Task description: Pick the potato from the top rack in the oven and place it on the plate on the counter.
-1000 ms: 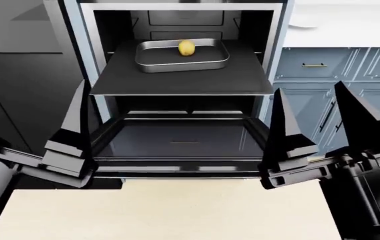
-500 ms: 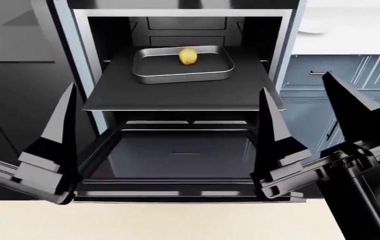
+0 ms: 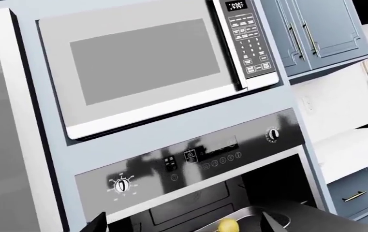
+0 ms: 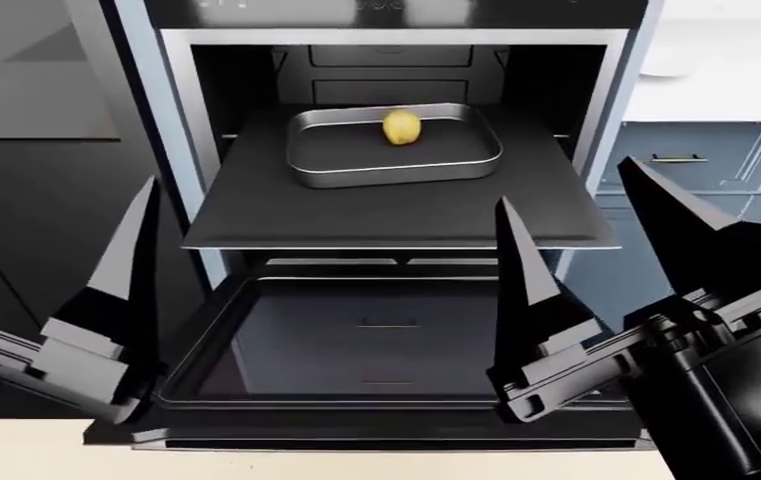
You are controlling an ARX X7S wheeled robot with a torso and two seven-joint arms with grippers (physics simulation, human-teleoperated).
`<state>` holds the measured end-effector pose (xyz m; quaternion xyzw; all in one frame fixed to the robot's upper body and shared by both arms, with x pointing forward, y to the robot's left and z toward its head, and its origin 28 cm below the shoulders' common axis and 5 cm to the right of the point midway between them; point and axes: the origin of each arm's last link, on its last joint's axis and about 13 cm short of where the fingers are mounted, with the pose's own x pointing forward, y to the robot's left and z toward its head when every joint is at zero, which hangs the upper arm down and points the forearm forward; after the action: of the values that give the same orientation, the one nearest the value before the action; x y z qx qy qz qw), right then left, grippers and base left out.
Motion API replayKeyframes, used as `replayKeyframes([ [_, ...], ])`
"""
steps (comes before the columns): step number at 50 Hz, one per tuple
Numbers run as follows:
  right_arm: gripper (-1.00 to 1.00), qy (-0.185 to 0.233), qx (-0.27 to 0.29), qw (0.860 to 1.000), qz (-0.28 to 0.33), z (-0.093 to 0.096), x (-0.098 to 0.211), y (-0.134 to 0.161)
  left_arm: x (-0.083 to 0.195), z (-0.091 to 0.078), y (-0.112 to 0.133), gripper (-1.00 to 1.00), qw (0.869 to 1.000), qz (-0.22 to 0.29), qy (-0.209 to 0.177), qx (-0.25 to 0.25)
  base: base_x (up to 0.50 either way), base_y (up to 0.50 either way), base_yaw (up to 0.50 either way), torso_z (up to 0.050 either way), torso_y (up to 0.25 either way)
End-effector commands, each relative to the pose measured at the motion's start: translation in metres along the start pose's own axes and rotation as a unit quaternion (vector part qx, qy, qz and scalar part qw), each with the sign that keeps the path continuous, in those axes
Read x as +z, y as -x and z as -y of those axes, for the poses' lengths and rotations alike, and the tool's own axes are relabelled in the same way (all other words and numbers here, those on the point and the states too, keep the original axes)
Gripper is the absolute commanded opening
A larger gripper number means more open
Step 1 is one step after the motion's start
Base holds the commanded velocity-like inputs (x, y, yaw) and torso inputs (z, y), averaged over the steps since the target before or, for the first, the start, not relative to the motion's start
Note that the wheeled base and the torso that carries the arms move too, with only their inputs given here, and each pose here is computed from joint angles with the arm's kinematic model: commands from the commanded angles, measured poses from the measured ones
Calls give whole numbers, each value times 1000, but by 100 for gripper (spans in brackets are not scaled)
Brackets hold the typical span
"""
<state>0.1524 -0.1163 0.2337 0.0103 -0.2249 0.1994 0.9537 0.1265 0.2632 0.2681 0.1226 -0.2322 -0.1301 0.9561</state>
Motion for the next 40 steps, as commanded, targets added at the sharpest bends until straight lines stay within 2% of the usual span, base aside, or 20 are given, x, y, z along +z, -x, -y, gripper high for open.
replayKeyframes([
  [1, 100, -3, 1, 1000, -5, 1, -2, 1, 0, 0, 0, 100, 1000, -1, -2, -4, 125, 176, 0, 0, 0],
  [27, 100, -13, -7, 1000, -7, 3, -3, 2, -2, 0, 1, 100, 1000, 0, -5, -9, 125, 149, 0, 0, 1],
  [40, 100, -23, -13, 1000, -9, 4, -4, 1, -1, 0, 0, 100, 1000, -1, -5, -10, 49, 5, 0, 0, 0],
])
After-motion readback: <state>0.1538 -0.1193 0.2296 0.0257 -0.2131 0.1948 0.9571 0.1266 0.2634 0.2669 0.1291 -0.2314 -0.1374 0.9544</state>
